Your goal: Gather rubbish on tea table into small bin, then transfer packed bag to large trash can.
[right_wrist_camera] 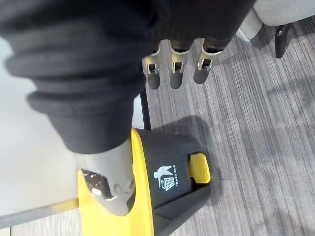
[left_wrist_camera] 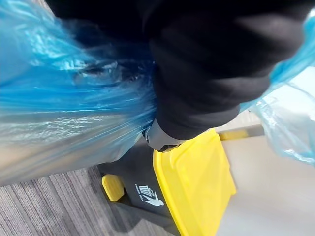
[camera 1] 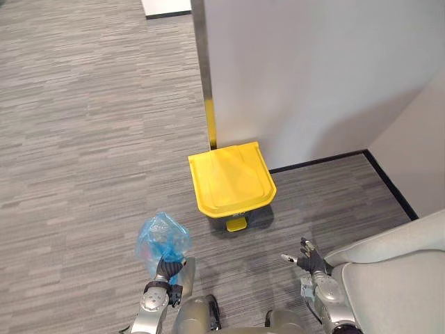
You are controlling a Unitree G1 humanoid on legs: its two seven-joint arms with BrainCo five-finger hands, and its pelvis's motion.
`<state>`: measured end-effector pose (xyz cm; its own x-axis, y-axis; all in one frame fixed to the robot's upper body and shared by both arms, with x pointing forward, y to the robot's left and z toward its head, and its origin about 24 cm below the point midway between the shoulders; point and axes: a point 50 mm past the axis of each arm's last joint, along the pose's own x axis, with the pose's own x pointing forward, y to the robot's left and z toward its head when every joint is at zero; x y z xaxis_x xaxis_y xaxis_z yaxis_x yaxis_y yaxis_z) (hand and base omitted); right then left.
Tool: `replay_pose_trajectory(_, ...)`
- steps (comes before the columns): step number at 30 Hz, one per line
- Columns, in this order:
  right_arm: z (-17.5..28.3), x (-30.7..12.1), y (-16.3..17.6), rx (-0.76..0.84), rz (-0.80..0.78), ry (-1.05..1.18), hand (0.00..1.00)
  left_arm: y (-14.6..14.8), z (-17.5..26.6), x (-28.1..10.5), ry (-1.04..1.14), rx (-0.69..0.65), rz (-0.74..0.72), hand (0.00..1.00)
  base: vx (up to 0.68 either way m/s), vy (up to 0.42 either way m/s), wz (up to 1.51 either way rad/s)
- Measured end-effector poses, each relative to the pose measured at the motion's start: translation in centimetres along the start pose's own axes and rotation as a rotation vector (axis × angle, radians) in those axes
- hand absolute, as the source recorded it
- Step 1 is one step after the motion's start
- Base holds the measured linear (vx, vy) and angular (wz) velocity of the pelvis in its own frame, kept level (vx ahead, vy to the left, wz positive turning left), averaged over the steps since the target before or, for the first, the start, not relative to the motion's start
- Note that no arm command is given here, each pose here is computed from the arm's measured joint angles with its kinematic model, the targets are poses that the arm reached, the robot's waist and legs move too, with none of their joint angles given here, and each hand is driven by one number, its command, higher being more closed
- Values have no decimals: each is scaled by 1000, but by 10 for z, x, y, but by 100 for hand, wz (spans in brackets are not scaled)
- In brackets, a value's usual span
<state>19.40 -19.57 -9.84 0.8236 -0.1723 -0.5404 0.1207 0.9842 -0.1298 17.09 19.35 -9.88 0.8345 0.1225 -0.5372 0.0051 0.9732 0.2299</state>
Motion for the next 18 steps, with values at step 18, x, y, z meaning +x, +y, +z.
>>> replay_pose_trajectory(18, -35, -13, -21, -49, -40, 130, 0, -5, -4, 3, 26, -7, -12, 100, 117, -44, 15)
